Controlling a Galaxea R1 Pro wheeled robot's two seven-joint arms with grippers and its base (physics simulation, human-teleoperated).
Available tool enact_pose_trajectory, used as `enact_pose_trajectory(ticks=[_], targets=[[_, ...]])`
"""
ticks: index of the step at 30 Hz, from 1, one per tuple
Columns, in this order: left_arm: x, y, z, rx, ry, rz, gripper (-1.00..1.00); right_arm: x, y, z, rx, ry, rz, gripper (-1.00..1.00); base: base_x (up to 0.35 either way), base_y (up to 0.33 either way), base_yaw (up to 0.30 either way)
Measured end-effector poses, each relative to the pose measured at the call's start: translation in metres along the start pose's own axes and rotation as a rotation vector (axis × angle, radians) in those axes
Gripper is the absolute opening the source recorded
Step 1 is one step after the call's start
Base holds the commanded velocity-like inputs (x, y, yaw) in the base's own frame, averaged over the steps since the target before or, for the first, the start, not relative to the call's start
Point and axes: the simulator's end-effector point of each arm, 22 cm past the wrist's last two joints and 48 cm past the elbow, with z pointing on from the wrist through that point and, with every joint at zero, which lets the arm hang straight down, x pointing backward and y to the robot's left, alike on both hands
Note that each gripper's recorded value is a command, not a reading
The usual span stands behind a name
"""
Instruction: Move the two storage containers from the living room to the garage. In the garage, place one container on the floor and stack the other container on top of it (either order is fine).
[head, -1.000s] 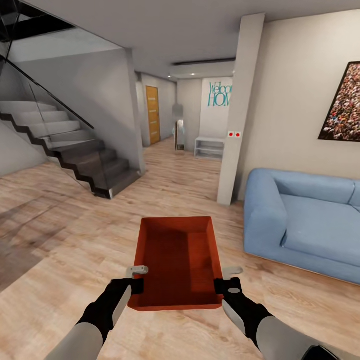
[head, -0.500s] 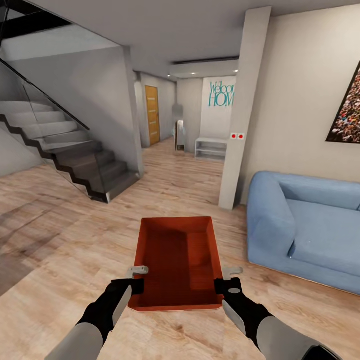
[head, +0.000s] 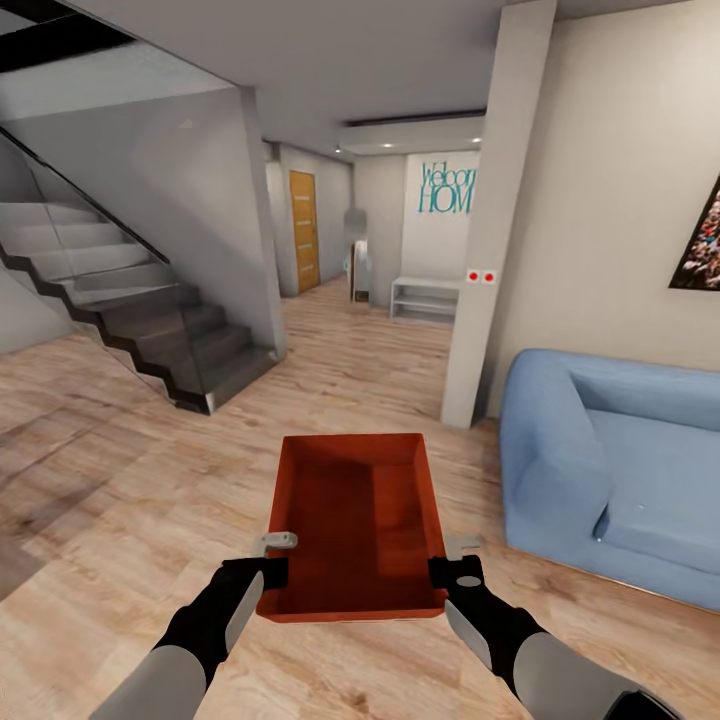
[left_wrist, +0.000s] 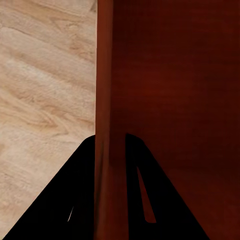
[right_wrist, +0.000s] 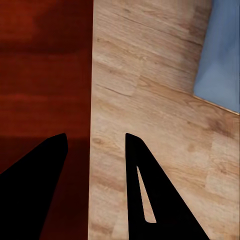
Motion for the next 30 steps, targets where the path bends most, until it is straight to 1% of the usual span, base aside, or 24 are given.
enact_pose_trajectory(ticks=[4, 30], targets=[[0.0002, 0.0002, 0.0, 0.0, 0.0, -0.001, -1.0, 0.0, 0.0002, 0.0, -0.001, 0.0, -0.001, -1.0, 0.322, 0.0, 0.235], [-0.0001, 0.0002, 0.0, 0.0, -0.001, 0.0, -1.0, 0.0, 0.0002, -0.0001, 0.001, -0.001, 0.001, -1.0, 0.322, 0.0, 0.002]])
